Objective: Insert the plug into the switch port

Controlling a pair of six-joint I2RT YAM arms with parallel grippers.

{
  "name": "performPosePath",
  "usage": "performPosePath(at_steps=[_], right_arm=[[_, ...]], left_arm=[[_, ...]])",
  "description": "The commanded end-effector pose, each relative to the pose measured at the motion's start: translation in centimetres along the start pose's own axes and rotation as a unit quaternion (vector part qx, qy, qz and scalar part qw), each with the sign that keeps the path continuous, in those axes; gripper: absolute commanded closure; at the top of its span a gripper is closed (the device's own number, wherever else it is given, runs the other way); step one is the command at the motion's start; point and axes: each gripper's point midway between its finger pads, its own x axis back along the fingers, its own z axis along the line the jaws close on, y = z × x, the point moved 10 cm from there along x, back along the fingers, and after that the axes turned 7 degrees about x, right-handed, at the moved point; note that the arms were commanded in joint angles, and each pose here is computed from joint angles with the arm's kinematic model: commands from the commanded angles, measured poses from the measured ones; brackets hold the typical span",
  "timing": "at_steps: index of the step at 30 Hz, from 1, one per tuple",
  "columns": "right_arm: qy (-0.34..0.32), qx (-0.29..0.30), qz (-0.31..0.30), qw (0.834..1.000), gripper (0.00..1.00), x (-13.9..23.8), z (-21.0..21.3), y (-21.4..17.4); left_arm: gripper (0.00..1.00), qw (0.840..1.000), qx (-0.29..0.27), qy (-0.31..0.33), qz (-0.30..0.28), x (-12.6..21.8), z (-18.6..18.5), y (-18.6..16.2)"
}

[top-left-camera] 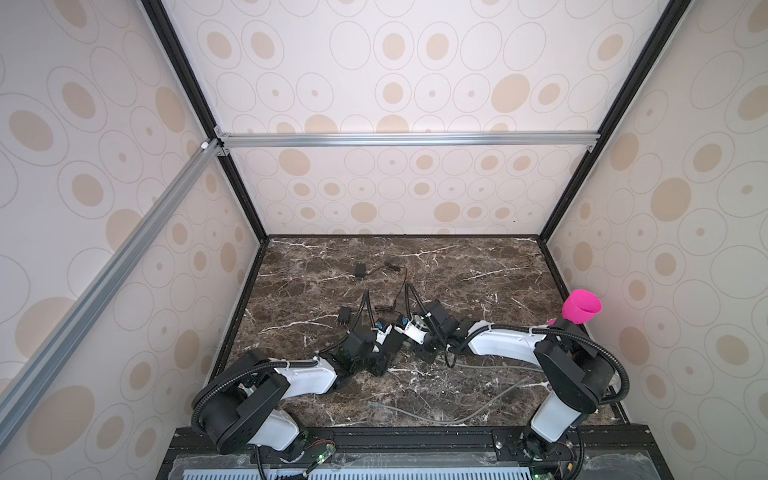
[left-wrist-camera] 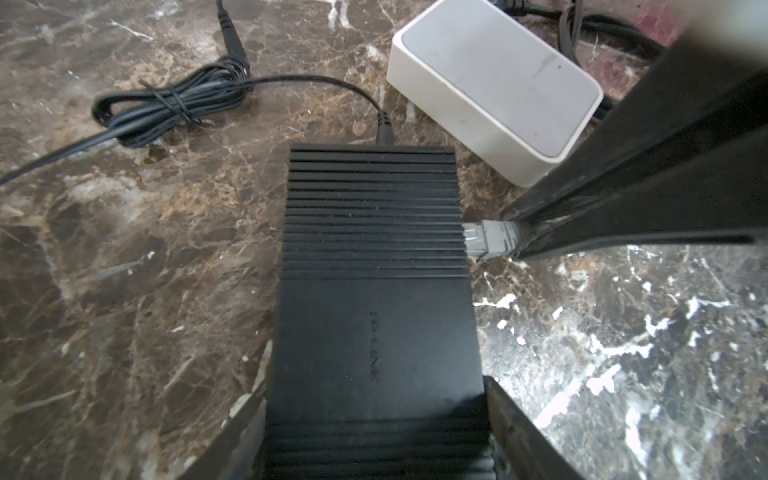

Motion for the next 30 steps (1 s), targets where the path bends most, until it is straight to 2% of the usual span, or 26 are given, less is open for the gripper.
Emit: performPosePath(at_steps=[1,4,6,9,12,14,18,21,23,26,30], right_arm=[[-0.062,0.056,-0.267,0.960,1.00,3.5,-1.0,10.9],[-0.016,0.062,-0.294,0.954,1.00,3.2,1.0,11.6],[-0.036,0.044,-0.301,0.952,1.00,3.5,0.6,11.5],[-0.106,-0.009,-0.300,0.948,1.00,4.3,-1.7,10.7],[-0.155,-0.046,-0.358,0.920,1.00,7.0,-3.5,9.8],[-0.176,-0.032,-0.382,0.907,1.00,9.1,-3.6,10.1],[-0.161,0.007,-0.423,0.892,1.00,12.4,-3.1,11.8],[-0.137,0.032,-0.412,0.900,1.00,12.4,-3.2,12.9],[-0.108,0.038,-0.380,0.918,1.00,10.6,-3.3,13.0],[-0.059,0.040,-0.347,0.935,1.00,7.2,-2.9,12.0],[-0.019,0.035,-0.304,0.952,1.00,3.8,-2.5,10.4]], left_arm=[[1.00,0.942,-0.088,-0.318,0.058,2.1,-7.0,-1.5],[1.00,0.941,-0.083,-0.324,0.052,2.2,-7.2,-1.3],[1.00,0.940,-0.080,-0.329,0.050,2.3,-7.3,-1.2],[1.00,0.934,-0.069,-0.348,0.039,2.7,-7.4,-1.2],[1.00,0.933,-0.062,-0.352,0.038,2.8,-7.4,-1.3],[1.00,0.935,-0.061,-0.347,0.040,2.8,-7.3,-1.5],[1.00,0.934,-0.060,-0.347,0.049,2.5,-7.3,-1.6],[1.00,0.933,-0.062,-0.351,0.045,2.6,-7.4,-1.3],[1.00,0.932,-0.066,-0.354,0.040,2.9,-7.6,-1.0],[1.00,0.928,-0.072,-0.364,0.034,3.4,-7.8,-0.6],[1.00,0.917,-0.075,-0.391,0.024,4.2,-8.3,-0.1]])
